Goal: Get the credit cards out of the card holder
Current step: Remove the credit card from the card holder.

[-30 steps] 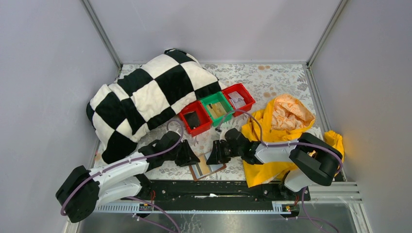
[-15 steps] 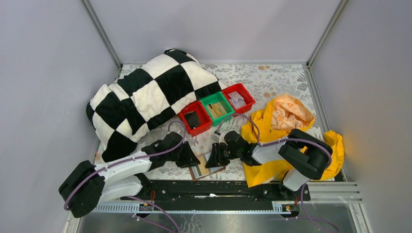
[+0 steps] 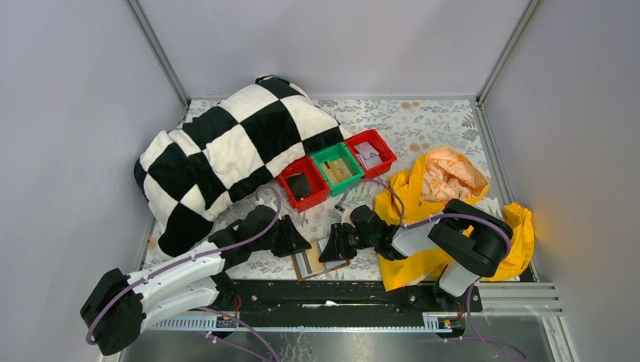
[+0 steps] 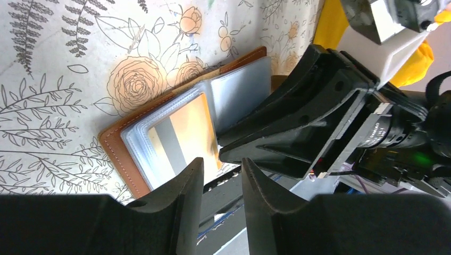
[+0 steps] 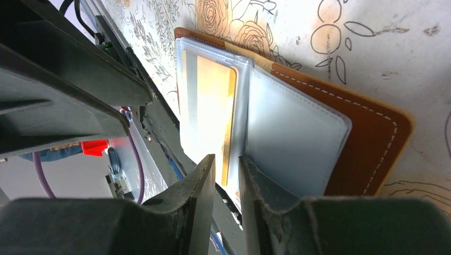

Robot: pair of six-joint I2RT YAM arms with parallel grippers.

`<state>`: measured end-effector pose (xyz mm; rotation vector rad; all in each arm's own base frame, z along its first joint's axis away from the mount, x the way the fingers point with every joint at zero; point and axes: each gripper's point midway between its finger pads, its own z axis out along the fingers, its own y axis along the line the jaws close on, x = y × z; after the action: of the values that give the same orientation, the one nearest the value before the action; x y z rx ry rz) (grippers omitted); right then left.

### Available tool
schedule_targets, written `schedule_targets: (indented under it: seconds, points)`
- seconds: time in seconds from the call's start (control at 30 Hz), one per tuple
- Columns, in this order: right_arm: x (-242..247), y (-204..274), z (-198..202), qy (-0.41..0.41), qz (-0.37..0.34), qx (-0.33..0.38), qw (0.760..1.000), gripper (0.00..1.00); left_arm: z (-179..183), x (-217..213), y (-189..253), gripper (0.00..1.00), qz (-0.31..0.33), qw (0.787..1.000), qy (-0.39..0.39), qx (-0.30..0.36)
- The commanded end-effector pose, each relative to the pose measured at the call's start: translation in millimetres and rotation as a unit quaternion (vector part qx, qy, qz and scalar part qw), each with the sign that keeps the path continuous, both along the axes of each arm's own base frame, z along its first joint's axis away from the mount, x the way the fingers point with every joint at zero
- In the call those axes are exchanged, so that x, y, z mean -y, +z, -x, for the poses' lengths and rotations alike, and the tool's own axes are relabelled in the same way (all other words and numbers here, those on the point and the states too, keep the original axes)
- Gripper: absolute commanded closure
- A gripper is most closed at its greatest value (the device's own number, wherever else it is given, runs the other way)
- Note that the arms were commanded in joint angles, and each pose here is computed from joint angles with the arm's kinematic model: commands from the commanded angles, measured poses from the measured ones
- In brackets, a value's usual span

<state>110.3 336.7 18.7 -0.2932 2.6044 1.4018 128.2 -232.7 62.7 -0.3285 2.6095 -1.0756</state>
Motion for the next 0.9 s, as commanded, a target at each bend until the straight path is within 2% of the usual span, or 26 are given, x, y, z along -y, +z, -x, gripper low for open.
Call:
schedule_targets:
  seconds: [0.0,0.7,0.87]
  points:
    - [-2.8,5.5,-3.6,-0.004,-0.014,0.007,1.0,0.7,3.2,-6.6,-6.0,0.64,-0.021,1.0,0.004,-0.008]
    - [-6.6,6.3,-8.7,-0.014,-0.009,0.004,1.0,0.68,10.3,-4.9,-32.4,0.67,-0.022,0.999,0.008,-0.046]
    - [-6.7,4.9,-10.0,-0.022,-0.012,0.0,1.0,0.73,11.2,-6.2,-34.6,0.67,-0.024,0.999,0.009,-0.047]
